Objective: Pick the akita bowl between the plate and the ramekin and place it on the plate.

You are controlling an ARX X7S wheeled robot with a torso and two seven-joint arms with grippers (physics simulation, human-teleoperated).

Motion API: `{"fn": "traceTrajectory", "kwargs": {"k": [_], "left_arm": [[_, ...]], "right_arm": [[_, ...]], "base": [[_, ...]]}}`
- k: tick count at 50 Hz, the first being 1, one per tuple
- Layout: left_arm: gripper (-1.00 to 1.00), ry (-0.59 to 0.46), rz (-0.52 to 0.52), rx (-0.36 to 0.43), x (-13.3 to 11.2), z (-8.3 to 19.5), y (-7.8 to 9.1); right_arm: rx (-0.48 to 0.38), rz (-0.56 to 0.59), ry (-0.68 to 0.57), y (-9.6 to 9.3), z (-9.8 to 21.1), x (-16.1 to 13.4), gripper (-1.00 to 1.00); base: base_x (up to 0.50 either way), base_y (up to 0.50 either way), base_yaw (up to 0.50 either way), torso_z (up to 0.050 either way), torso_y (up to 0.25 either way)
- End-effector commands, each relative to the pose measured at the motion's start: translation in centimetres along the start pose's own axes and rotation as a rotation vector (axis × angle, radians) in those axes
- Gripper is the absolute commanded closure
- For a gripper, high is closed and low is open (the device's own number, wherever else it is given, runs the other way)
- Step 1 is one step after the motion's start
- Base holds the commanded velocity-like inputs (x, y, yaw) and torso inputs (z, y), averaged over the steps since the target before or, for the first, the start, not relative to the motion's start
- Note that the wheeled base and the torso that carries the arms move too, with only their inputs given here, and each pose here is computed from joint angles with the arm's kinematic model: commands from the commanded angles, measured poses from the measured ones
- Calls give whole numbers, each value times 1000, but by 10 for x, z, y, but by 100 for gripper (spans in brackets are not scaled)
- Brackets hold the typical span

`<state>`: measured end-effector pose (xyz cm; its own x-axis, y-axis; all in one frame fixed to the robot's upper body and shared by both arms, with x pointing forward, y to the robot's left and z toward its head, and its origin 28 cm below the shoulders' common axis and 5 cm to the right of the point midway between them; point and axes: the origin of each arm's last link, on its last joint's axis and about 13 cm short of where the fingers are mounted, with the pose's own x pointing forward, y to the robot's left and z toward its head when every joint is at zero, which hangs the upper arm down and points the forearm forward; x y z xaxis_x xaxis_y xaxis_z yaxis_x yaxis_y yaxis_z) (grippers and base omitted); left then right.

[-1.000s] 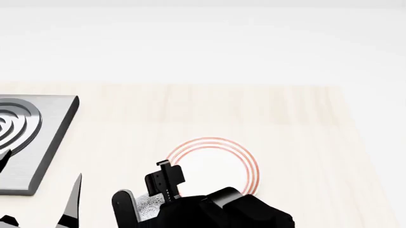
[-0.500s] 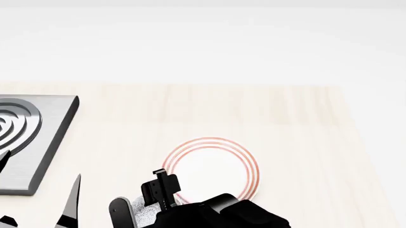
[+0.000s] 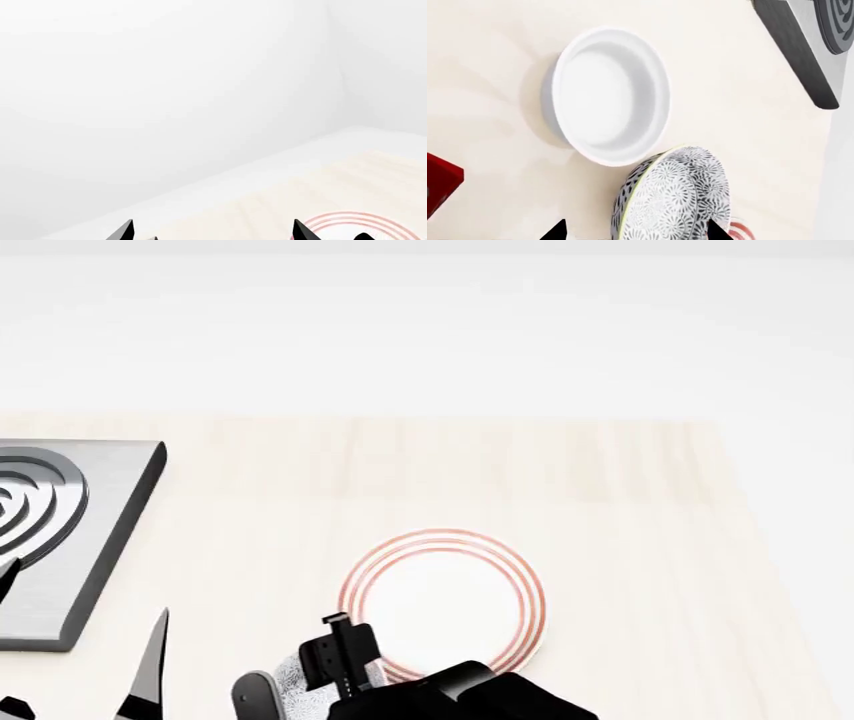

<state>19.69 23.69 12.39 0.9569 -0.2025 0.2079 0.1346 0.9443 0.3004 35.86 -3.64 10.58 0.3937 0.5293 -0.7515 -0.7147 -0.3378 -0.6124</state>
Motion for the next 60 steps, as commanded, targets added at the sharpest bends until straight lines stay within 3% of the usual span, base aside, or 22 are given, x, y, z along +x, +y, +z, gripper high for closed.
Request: {"fn": "traceTrajectory", "kwargs": {"k": [1, 19, 20, 43, 60], "left_arm": [[-100, 2, -9, -6, 1, -3, 1], [-100, 3, -7, -7, 1, -4, 2], [-100, 3, -8, -6, 1, -4, 2], [-100, 2, -9, -6, 0, -3, 1], [-100, -4, -14, -11, -2, 0, -1]], "right_arm": [[-8, 12, 5, 1, -1, 10, -100], [6, 40, -5, 7, -1, 16, -100], [5, 42, -3, 6, -1, 16, 100], [-9, 14, 2, 3, 1, 6, 100], [-40, -66, 30, -9, 5, -22, 100]], "base": [[0, 0, 0, 0, 0], [0, 0, 0, 0, 0], [0, 0, 0, 0, 0], [0, 0, 0, 0, 0], [0, 0, 0, 0, 0]]}}
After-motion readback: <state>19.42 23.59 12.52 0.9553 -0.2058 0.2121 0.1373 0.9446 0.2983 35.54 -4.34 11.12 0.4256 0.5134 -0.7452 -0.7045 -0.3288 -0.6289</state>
